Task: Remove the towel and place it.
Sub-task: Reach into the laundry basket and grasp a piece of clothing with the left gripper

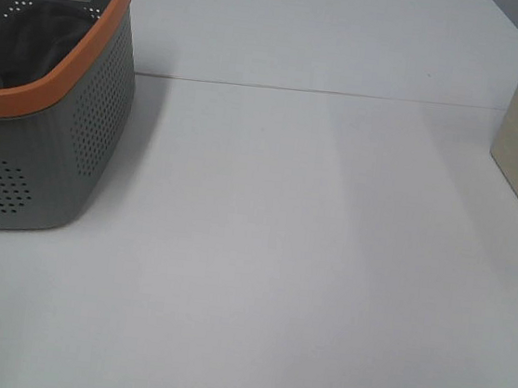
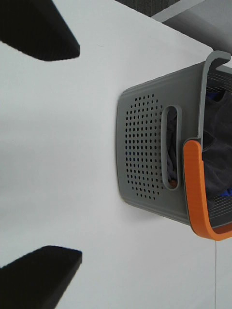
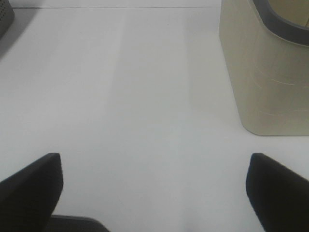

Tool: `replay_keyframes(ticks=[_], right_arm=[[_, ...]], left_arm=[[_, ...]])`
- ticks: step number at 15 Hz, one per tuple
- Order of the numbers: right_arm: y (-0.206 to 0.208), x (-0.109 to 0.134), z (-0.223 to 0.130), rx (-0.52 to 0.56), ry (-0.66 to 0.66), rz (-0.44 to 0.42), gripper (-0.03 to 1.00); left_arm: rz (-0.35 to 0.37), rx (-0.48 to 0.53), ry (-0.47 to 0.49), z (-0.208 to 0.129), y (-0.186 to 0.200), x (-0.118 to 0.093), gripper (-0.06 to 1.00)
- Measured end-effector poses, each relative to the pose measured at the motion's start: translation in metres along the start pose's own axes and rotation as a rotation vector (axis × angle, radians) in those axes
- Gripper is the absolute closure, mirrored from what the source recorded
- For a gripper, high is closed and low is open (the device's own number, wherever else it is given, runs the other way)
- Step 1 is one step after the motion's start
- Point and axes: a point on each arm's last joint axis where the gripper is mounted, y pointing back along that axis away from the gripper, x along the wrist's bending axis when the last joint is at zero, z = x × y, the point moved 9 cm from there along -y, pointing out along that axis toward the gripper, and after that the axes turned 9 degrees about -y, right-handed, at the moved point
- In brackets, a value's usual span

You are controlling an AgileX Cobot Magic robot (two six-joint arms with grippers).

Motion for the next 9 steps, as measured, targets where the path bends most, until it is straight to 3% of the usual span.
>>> replay_keyframes(ticks=[9], right_arm=[[0.0,0.0,0.0,0.0,0.0,0.0,0.04]], left_arm=[[0.01,0.002,-0.006,-0.0003,0.0,0.0019,-0.04]])
